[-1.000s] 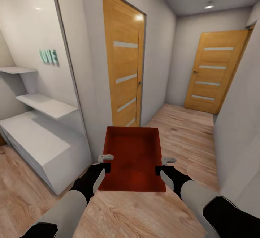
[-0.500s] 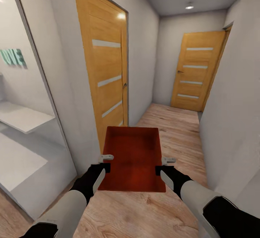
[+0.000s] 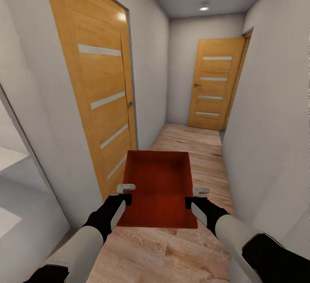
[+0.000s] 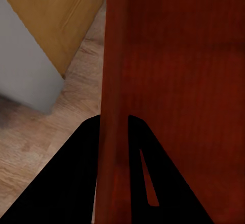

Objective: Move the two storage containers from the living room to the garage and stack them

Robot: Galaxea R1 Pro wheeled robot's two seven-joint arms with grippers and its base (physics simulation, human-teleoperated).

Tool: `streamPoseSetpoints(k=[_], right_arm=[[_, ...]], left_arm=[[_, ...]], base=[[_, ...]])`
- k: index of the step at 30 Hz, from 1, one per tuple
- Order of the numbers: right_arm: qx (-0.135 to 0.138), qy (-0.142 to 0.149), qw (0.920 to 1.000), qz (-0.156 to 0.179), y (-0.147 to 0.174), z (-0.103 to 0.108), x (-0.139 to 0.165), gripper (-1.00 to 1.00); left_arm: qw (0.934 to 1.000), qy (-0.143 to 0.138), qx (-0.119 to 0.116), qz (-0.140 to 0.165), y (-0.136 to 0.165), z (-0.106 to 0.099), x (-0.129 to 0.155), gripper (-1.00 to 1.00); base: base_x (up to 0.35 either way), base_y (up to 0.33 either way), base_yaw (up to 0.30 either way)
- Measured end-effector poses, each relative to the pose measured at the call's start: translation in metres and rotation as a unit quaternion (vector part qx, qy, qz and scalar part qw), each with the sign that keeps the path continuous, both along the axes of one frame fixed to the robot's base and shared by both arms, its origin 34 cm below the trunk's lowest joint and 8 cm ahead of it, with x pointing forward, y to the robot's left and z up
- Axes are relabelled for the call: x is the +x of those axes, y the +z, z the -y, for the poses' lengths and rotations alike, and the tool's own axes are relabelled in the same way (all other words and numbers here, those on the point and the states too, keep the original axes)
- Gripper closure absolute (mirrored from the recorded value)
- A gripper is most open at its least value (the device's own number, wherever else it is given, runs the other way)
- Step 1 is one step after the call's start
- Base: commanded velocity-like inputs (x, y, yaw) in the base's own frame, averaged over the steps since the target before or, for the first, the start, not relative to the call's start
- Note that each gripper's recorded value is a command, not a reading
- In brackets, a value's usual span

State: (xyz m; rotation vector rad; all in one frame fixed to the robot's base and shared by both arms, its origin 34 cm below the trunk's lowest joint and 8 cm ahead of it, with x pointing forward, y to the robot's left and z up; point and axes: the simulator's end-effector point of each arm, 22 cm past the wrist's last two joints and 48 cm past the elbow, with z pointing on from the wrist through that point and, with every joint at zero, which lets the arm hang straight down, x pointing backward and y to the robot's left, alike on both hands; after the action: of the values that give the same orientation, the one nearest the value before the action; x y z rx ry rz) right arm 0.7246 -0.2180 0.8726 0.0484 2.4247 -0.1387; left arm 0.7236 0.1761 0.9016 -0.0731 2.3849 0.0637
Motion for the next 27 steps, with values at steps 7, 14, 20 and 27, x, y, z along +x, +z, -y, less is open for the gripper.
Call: streamPoseSetpoints(k=[7, 14, 20, 27], right_arm=[[0.0, 0.0, 1.0, 0.0, 0.0001, 0.0001, 0.0002, 1.0], [0.0, 0.0, 1.0, 0.0, 0.0, 0.0, 0.0, 1.0], [0.0, 0.0, 1.0, 0.0, -0.0003, 0.0, -0.0002, 1.0], [0.0, 0.0, 1.0, 0.0, 0.0001, -0.0002, 0.0001, 1.0]], left_arm=[[1.0, 0.0, 0.0, 0.0, 0.0, 0.0, 0.0001, 1.0], [1.0, 0.0, 0.0, 0.0, -0.0004, 0.0, -0.0002, 1.0], [1.0, 0.0, 0.0, 0.0, -0.0006, 0.0, -0.0003, 1.0], [1.0, 0.0, 0.0, 0.0, 0.0, -0.0002, 0.0, 1.0]], base=[[0.324, 0.0, -0.242], [0.324, 0.0, -0.18], [0.324, 0.0, -0.014], [0.324, 0.0, 0.0]])
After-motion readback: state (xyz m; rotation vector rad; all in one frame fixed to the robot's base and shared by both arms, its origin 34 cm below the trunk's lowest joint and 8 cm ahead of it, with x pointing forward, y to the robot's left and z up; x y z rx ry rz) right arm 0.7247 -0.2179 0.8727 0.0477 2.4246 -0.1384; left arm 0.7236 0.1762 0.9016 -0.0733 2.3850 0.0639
